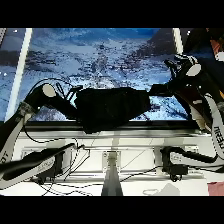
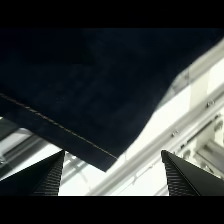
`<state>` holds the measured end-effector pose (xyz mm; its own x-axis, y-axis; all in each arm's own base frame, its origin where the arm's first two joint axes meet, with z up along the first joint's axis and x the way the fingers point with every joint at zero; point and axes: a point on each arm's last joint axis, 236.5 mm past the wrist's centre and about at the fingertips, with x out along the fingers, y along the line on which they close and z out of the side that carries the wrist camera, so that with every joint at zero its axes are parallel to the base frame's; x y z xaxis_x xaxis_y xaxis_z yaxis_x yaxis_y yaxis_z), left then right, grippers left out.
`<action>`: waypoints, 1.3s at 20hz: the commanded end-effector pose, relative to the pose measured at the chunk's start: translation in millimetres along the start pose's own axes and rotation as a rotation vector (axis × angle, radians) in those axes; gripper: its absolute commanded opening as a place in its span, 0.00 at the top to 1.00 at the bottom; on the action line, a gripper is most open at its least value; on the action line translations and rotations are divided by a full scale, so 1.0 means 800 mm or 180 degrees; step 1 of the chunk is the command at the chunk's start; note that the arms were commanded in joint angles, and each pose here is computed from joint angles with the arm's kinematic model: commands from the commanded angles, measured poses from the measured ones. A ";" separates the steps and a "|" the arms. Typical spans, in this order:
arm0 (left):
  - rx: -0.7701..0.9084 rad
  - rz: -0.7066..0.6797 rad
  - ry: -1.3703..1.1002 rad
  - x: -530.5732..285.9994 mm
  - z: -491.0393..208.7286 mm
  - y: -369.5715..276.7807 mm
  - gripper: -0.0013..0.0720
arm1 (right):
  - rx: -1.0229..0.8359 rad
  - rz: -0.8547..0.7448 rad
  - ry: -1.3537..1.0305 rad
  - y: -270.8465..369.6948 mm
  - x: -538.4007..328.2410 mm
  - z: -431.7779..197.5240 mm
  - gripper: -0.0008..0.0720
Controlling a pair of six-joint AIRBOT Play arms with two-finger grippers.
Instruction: Fold the clothes and pants, and hang the long-sleeved shirts on hangers.
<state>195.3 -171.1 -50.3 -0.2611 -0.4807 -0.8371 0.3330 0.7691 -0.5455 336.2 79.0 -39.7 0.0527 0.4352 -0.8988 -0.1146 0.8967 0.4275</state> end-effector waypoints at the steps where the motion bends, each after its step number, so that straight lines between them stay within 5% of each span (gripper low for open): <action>1: -0.0111 0.0052 -0.0180 -0.006 0.014 0.015 0.05 | 0.0084 0.0337 0.0094 0.014 0.029 0.005 0.03; 6: -0.0109 0.0101 -0.0296 -0.007 0.025 0.019 0.05 | 0.0265 0.0379 0.0176 -0.006 0.073 0.011 0.03; 10: -0.0083 0.0262 -0.0650 -0.011 0.058 0.036 0.05 | 0.0512 0.0872 0.0503 0.027 0.105 -0.006 0.05; 14: -0.0152 0.0453 -0.1010 -0.010 0.098 0.064 0.05 | -0.0094 0.1258 0.0570 0.104 0.126 -0.014 0.07; 15: -0.0177 0.0467 -0.1017 -0.006 0.101 0.069 0.05 | -0.0242 0.1246 0.0532 0.117 0.135 -0.014 0.23; 17: -0.0177 0.0474 -0.0980 -0.001 0.101 0.074 0.05 | -0.0427 0.1132 0.0399 0.135 0.149 -0.005 0.91; 23: 0.0182 0.0895 -0.1664 -0.130 0.164 0.079 0.05 | -0.0715 0.0812 -0.0714 0.162 -0.002 0.121 0.94; 26: 0.0334 0.1080 -0.2292 -0.235 0.190 0.055 0.05 | -0.0162 0.0197 -0.1599 0.110 -0.168 0.177 0.94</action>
<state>369.4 -128.0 15.3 0.3607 -0.4301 -0.8275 0.3743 0.8795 -0.2939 428.2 177.9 47.1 0.2651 0.6379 -0.7231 -0.3330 0.7643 0.5521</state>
